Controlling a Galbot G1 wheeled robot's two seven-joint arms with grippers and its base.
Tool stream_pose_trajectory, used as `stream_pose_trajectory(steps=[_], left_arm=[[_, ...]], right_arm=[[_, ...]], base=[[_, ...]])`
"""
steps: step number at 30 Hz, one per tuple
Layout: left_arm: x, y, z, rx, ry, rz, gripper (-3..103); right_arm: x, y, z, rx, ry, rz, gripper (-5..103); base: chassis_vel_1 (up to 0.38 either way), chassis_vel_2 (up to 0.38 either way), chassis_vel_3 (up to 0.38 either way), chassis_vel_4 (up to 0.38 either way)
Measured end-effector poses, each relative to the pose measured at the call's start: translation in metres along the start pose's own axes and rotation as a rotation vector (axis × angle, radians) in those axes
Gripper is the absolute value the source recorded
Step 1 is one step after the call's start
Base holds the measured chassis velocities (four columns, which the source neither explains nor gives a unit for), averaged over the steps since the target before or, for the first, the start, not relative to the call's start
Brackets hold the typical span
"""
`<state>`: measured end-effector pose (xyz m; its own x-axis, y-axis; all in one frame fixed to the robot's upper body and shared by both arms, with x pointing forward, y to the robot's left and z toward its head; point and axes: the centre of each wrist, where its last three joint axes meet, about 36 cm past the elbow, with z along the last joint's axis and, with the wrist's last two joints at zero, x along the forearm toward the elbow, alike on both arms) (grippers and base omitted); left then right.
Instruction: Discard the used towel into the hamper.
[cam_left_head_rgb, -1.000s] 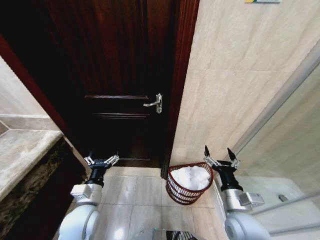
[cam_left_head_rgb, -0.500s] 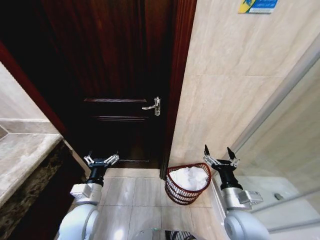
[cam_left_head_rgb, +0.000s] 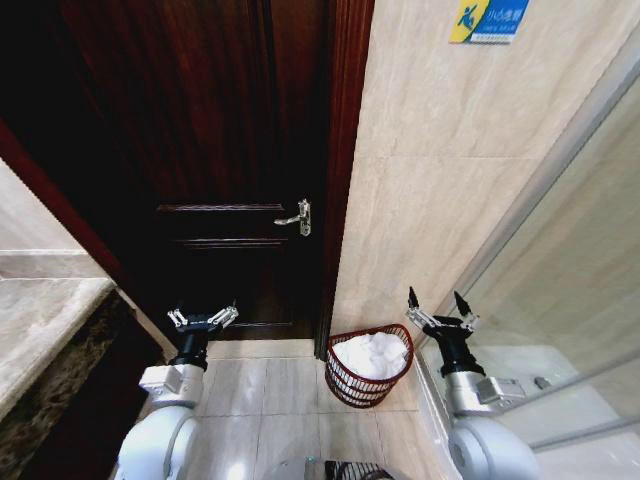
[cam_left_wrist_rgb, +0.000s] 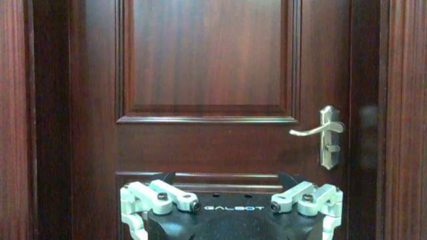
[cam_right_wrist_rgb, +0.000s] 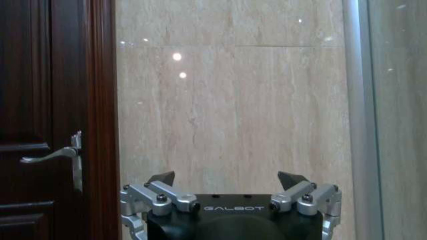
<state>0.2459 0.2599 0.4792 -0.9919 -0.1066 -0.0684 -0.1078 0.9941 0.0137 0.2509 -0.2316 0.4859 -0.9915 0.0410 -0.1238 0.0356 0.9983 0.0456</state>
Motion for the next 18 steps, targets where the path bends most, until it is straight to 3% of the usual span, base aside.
stream_pose_trajectory(steps=[18], left_arm=[[-0.0012, 0.0001, 0.0029, -0.003, 0.01, -0.004, 100]], right_arm=[[-0.0004, 0.0041, 0.0008, -0.001, 0.002, -0.007, 100]], base=[[0.0, 0.0, 0.0, 0.0]])
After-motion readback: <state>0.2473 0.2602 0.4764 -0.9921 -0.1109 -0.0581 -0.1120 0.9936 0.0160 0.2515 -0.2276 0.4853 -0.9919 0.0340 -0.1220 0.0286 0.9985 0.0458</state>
